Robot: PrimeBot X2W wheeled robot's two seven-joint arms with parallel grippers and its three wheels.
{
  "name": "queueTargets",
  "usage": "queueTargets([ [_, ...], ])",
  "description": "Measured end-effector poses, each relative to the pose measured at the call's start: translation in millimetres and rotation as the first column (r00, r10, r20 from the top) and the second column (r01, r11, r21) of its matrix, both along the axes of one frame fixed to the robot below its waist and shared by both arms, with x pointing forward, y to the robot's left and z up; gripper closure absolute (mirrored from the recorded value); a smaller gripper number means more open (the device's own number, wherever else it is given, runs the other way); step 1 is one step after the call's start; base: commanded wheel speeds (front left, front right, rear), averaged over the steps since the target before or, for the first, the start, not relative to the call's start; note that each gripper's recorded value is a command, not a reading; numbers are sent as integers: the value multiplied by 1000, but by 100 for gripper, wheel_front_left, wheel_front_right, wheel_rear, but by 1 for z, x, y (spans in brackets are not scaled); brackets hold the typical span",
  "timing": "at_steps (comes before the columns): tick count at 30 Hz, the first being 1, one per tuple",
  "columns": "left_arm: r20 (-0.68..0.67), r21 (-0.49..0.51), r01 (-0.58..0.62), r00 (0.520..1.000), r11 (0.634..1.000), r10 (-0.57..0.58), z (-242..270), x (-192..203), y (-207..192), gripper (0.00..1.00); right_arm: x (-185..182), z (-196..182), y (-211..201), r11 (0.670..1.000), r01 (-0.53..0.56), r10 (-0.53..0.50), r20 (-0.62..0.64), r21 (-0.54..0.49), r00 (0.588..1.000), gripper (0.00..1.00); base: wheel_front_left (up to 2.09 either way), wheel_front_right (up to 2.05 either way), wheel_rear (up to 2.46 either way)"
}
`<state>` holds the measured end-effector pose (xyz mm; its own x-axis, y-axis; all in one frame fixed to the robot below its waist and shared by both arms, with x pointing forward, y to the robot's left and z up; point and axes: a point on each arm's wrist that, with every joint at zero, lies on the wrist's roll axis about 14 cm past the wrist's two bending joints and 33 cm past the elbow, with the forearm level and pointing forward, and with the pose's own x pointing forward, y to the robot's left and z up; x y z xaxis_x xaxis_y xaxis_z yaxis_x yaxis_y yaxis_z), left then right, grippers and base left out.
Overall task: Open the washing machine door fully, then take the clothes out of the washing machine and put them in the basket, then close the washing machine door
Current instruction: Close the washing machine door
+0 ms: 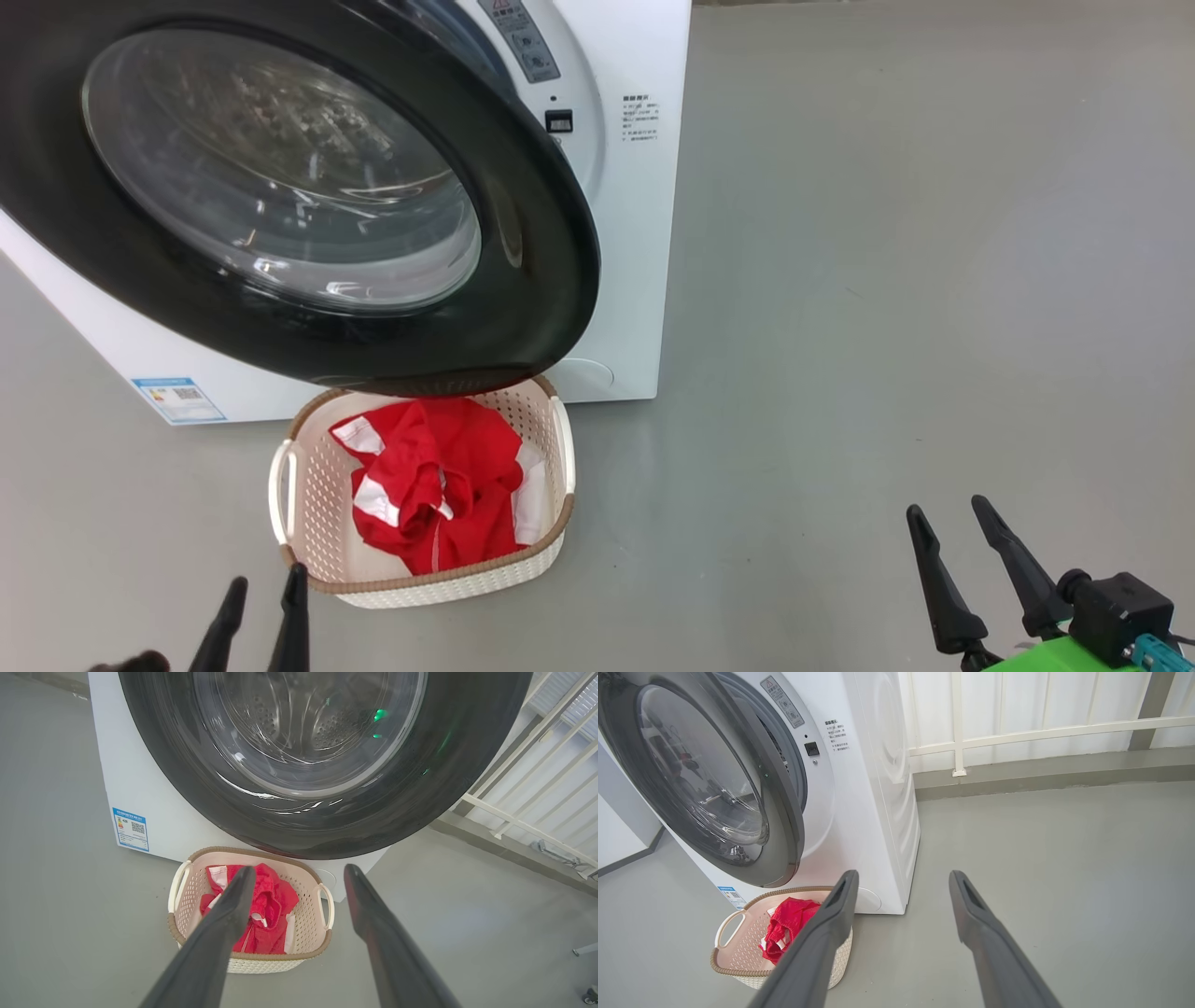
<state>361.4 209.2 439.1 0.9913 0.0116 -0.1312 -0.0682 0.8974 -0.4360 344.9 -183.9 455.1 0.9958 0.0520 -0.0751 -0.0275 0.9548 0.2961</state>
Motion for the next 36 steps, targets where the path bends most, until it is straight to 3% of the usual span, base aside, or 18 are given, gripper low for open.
queueTargets([
  [6,3,59,-3,1000,998,3,0,-6,-2,0,-4,-1,-1,1000,4,-4,-4,-1,1000,0,0,0,0],
  [11,22,183,1,1000,983,-6,7,-8,4,0,-4,-1,-2,1000,6,-6,-2,-1,1000,0,0,0,0],
  [18,71,249,-40,997,968,23,23,-6,10,0,-3,-1,-3,1000,8,-8,-4,-2,1000,0,0,0,0],
  [36,70,265,-38,997,964,20,23,-7,5,0,-2,-2,-4,1000,12,-12,-6,-2,1000,0,0,0,0],
])
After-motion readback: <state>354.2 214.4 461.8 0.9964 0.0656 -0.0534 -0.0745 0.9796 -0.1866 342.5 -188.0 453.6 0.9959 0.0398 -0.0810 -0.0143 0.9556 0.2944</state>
